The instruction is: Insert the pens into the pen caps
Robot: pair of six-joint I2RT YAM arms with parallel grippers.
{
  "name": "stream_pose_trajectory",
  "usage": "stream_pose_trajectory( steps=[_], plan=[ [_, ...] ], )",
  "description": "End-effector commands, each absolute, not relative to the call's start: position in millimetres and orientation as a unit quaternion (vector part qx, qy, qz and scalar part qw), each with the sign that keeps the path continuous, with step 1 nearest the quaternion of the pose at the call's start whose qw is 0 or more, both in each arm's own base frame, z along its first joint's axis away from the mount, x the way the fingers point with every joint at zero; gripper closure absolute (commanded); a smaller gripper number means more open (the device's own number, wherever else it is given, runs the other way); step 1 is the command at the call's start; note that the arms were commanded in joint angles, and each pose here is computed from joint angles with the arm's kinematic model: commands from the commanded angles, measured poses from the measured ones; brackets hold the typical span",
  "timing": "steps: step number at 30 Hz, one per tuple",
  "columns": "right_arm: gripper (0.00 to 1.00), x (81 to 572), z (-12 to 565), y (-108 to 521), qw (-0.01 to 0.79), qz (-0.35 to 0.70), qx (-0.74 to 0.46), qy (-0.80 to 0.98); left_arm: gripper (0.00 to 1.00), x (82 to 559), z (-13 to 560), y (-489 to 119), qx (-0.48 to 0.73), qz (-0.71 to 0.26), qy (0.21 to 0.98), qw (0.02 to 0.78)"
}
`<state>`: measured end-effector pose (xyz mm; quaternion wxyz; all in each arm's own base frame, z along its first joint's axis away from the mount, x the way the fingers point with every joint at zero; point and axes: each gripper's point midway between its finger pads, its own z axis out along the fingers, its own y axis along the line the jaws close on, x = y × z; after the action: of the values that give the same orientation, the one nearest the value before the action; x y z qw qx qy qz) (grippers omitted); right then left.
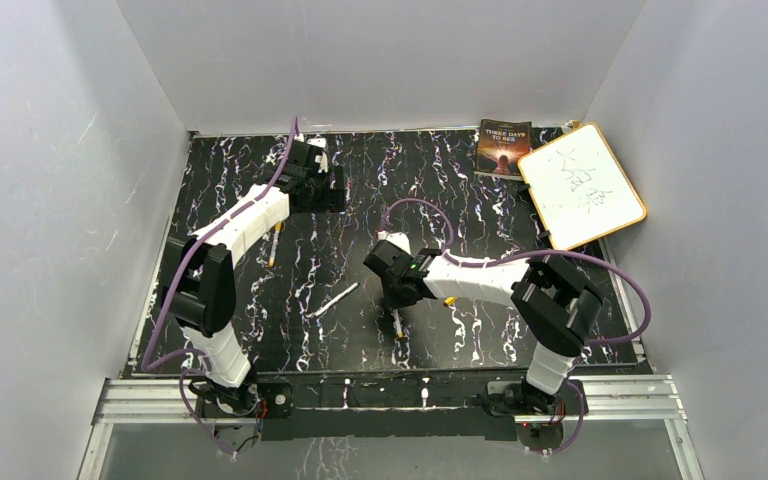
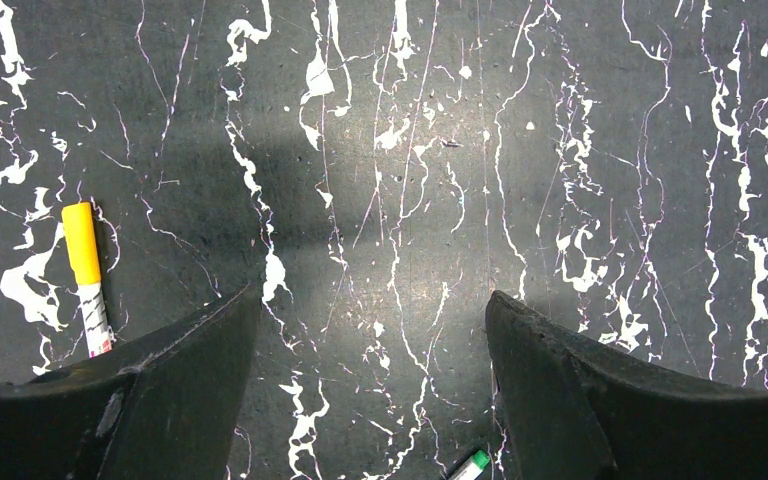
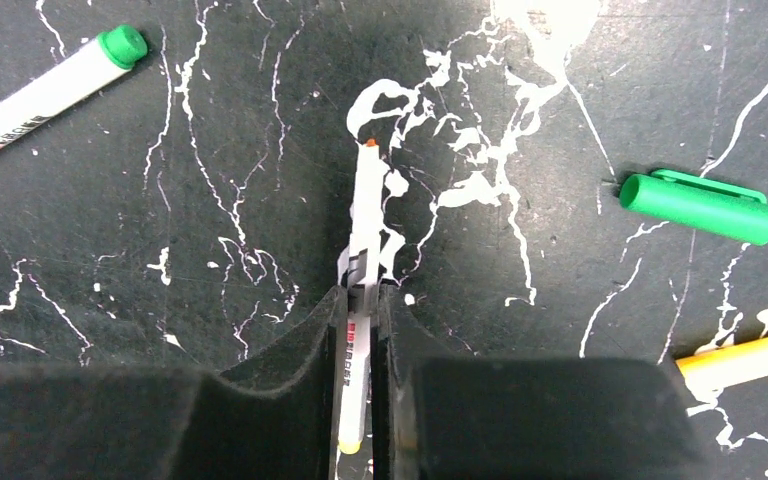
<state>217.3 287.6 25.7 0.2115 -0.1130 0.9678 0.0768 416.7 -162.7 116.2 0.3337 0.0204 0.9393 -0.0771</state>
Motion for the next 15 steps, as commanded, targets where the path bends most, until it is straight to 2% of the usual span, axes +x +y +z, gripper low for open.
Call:
stream_pose_trajectory(
  steps=[1, 3, 5, 6, 9, 15],
  plan=[
    [0.94, 229.7, 34.4, 304.3, 0.227, 0.111, -0.114, 0.961, 0.19, 413.9, 126.7, -159.1, 0.02, -0.074, 0.937, 0.341],
    [0.92, 229.8, 31.8, 302.6, 0.22, 0.116, -0.112, 0.962, 0.19, 414.0, 127.6, -158.8, 0.02, -0.073, 0.937, 0.342],
    [0.83, 230.6, 29.8, 299.4, 0.218, 0.114, -0.112, 0.963, 0.19, 414.1, 127.8, -158.6, 0.02, -0.073, 0.936, 0.343],
    [0.84, 231.0, 29.3, 298.2, 0.218, 0.113, -0.116, 0.962, 0.19, 414.1, 127.8, -158.7, 0.021, -0.073, 0.936, 0.343],
    [1.0, 230.9, 29.2, 296.8, 0.215, 0.112, -0.125, 0.962, 0.19, 413.4, 127.0, -160.0, 0.023, -0.077, 0.937, 0.341],
    [1.0, 249.0, 48.6, 295.8, 0.255, 0.12, -0.121, 0.952, 0.17, 413.3, 130.7, -161.5, 0.02, -0.082, 0.935, 0.346]
  ],
)
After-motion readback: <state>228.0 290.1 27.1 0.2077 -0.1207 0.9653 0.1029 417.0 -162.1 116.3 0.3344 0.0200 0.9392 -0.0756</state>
